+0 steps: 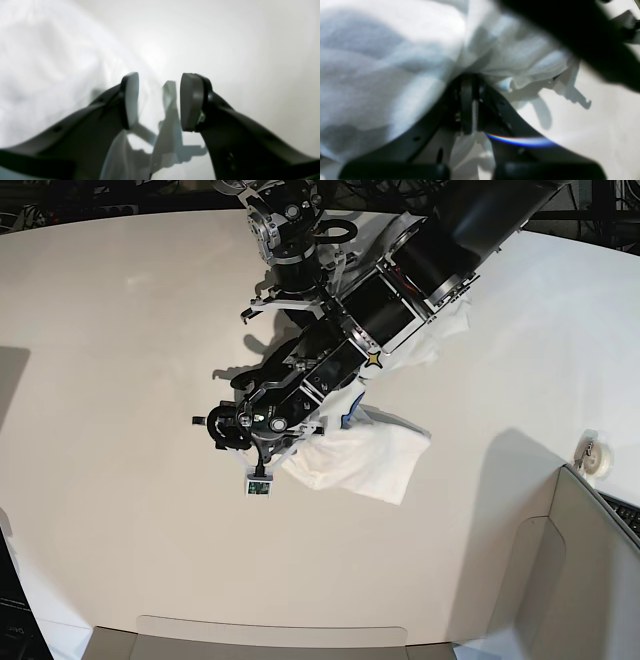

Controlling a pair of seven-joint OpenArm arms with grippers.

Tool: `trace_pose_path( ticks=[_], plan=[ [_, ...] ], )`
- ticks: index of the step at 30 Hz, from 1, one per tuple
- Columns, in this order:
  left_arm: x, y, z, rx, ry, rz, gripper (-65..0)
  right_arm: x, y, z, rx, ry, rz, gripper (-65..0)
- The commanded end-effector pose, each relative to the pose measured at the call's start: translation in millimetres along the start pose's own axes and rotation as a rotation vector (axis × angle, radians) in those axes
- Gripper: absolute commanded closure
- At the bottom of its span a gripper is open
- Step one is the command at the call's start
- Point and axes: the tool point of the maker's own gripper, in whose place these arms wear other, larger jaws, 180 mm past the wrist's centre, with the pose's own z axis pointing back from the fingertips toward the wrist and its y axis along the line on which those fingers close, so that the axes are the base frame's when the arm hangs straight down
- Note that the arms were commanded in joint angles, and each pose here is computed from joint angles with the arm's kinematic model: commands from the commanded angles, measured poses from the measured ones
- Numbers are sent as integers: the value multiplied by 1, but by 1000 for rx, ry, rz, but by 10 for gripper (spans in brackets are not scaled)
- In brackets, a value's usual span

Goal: Layout the t-shirt on the table in an organized manner, then fold the t-shirt properly
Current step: 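Drag the gripped fabric with the left gripper toward the right gripper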

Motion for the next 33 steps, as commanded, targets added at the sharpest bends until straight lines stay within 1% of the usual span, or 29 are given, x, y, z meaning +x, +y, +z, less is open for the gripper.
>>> trace_pose_path(
  ticks=[1,3,5,6,8,14,18,23,24,27,33],
  plan=[
    [19,-9,7,-16,-47,-4,-303,-34,34,9,120,135,3,0],
    [17,-9,6,-14,-50,-1,-357,-34,33,9,118,136,2,0],
    [15,-7,4,-11,-73,1,-404,-34,34,9,119,137,2,0],
    [13,-3,1,1,-73,2,-412,-34,34,9,119,137,2,0],
    [7,8,-8,39,-69,-3,-412,-35,33,9,119,138,3,0],
    [-20,21,-28,121,-78,-154,-412,-35,34,10,120,137,4,0],
    [-31,14,-30,118,-93,-241,-411,-34,33,9,119,136,4,0],
    [-38,9,-30,112,-87,-282,-407,-38,30,9,114,142,12,0],
    [-40,9,-30,112,-85,-288,-393,-38,29,9,113,141,14,0],
    [-40,9,-30,112,-84,-291,-292,-38,26,8,108,140,18,0],
    [-37,9,-30,112,-92,-283,-30,-40,23,7,102,144,20,0]
  ],
)
